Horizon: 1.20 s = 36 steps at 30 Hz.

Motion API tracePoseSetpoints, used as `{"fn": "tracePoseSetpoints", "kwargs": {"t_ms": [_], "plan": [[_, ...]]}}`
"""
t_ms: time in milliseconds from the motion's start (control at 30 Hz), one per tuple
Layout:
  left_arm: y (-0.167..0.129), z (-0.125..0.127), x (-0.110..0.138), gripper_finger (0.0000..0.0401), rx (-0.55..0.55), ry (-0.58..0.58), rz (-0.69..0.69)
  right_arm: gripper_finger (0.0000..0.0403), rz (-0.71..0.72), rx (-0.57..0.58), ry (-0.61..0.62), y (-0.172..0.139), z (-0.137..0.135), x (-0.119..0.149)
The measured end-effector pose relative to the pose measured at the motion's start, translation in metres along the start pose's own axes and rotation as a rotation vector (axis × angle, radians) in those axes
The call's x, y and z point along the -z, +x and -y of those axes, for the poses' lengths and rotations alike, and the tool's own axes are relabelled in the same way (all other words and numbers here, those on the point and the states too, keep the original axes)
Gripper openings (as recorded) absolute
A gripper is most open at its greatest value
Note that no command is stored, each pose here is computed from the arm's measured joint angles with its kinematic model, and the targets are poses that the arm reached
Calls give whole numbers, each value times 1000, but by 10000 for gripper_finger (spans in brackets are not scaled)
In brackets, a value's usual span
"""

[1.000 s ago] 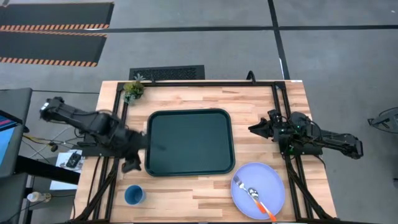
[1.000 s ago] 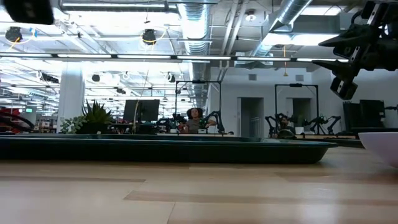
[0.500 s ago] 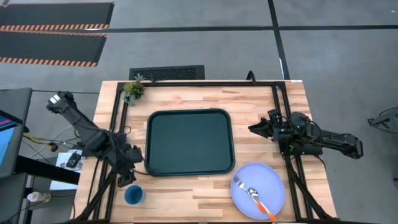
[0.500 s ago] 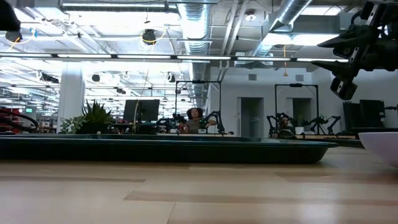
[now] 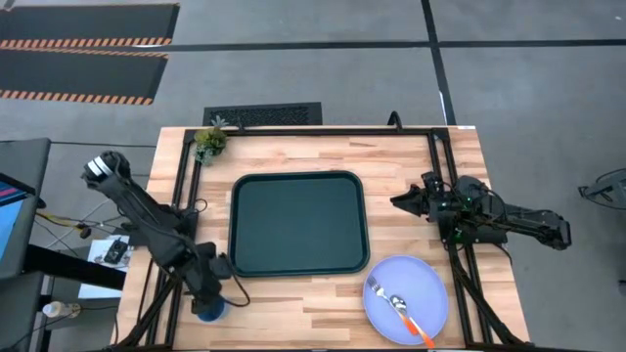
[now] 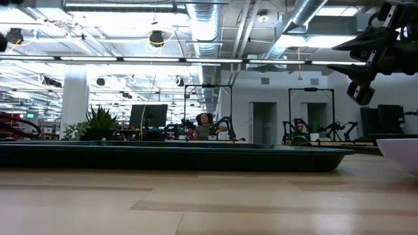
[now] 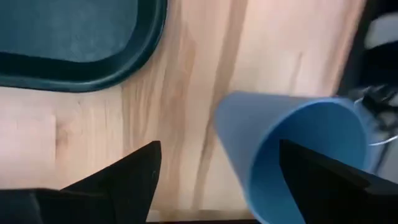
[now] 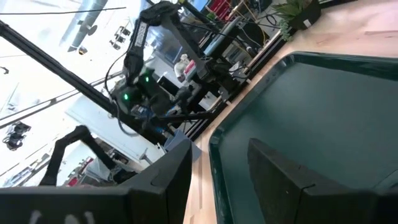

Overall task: Pick and place plate/cup/fork/spoon on tray
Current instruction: Put the blue cup on the black tray

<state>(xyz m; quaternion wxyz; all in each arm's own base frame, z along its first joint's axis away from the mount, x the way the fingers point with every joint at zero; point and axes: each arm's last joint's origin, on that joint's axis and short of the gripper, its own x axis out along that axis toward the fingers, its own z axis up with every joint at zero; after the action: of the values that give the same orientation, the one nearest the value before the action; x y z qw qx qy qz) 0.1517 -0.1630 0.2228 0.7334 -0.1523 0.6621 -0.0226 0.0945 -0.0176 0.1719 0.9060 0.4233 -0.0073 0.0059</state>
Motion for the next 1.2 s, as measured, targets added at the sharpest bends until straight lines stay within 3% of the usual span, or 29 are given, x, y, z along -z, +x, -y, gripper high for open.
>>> {"fn": "tracePoseSetpoints", "kwargs": {"t_ms": [100,200,433,467,733,833,967,1067,1200], "plan": [[15,4,-2,281,-11,44,-92,182,9,8,1,0,0,0],[24,8,-4,231,-1,49,-127,182,9,9,3,0,0,0],[21,11,-8,29,31,20,-94,182,8,8,4,0,0,0],[19,12,-9,16,40,5,-88,182,8,8,4,0,0,0],[-32,33,-34,2,159,-110,-37,182,8,8,4,0,0,0],[-60,30,-47,1,119,-139,20,182,8,8,-4,0,0,0],[-92,12,-66,1,26,-218,100,182,7,8,-46,0,0,0],[-114,-7,-87,0,16,-273,172,182,7,8,-47,0,0,0],[-138,-50,-124,0,-4,-357,283,182,7,8,-49,0,0,0]]}}
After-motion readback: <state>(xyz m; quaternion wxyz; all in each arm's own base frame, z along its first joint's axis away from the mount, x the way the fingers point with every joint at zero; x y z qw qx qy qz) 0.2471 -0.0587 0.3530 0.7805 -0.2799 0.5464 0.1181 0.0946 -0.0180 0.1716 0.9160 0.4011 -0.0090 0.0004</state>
